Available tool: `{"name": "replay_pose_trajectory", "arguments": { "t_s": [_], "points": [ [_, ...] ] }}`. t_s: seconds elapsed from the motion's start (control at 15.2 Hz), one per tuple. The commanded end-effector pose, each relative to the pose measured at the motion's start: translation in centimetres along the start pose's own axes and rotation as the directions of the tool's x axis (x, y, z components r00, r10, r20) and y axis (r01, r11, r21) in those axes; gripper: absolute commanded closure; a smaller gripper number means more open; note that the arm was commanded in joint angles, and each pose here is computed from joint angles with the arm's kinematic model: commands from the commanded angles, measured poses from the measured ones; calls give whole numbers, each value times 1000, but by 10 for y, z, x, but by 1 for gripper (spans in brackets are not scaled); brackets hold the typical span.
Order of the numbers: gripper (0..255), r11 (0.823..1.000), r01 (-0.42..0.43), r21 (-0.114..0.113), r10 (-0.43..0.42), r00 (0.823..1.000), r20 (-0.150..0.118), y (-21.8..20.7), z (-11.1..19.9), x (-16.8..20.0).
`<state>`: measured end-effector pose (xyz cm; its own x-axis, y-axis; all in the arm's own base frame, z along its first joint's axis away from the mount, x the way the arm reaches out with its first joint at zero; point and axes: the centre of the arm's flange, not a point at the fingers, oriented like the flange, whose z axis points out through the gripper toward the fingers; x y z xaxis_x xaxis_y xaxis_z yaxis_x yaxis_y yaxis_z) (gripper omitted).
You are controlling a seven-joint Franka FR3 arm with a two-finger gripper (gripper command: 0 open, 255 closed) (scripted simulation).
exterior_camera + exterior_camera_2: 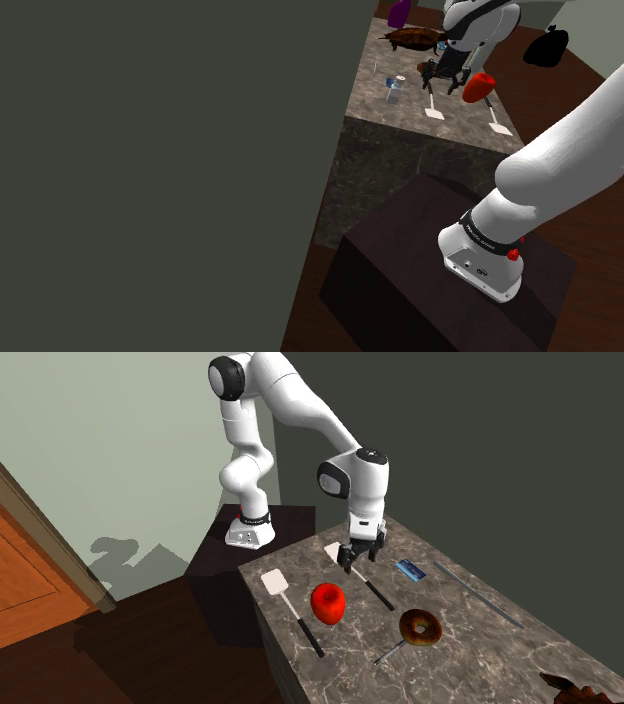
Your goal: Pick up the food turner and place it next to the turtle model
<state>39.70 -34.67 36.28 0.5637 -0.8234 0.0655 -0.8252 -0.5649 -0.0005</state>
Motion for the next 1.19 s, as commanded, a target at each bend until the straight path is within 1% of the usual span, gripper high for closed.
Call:
{"name": "replay_pose_trajectory", "arguments": {
  "t_s": [0.0, 0.2, 0.73, 0.79, 1.12],
  "points": [
    [0, 1000, -2, 0, 2, 1000, -1, 0, 11, 1],
    [0, 1000, -2, 0, 2, 1000, -1, 0, 24, 1],
    [0, 1000, -2, 0, 2, 1000, -1, 0, 24, 1],
    [255, 1000, -2, 0, 2, 1000, -1, 0, 24, 1],
    [255, 1000, -2, 0, 2, 1000, -1, 0, 24, 1]
  ]
}}
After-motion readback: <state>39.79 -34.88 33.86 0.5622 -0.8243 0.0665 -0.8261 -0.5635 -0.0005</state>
